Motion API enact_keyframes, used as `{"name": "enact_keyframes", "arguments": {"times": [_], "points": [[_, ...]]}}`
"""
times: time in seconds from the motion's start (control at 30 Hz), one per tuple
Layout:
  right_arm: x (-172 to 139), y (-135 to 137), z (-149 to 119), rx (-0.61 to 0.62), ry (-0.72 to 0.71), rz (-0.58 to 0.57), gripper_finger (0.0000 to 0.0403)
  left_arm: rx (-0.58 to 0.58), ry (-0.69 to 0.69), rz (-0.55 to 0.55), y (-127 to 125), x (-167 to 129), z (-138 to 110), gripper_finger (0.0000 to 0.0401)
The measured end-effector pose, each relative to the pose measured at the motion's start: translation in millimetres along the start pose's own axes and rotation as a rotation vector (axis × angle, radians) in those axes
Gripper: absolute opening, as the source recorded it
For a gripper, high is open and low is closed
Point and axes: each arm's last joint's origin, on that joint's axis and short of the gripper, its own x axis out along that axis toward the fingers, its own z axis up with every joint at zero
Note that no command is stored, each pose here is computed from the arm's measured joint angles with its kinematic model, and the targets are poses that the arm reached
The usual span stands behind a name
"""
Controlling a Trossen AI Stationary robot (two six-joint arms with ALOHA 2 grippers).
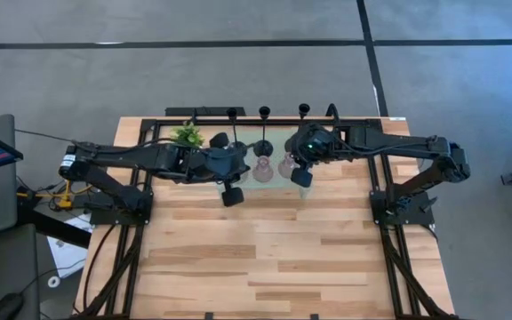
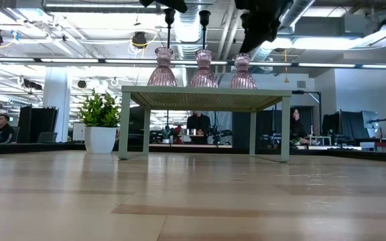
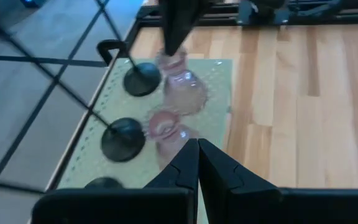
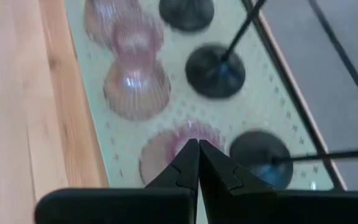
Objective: Pick & Place candle stick holders
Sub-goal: Adjust the right pink glass candle holder on the shelf
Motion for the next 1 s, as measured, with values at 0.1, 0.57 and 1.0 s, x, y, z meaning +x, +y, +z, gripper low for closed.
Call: {"name": "enact_keyframes", "arguments": {"times": [0.1, 0.57, 1.0], "points": [[-0.6, 0.0, -1.9, -0.003, 0.016, 0.012, 0.0000, -0.013, -0.015, 0.023, 2.3, -3.6, -3.4, 0.0007], [-1.9, -0.1, -8.5, 0.009, 0.085, 0.018, 0.0000, -0.037, -0.026, 0.031, 2.9, -4.8, -8.6, 0.0007], [-8.2, 1.5, -0.1, -0.040, -0.005, 0.002, 0.0000, -0.033, -0.039, 0.049, 3.4, -4.8, -7.3, 0.0007]]}}
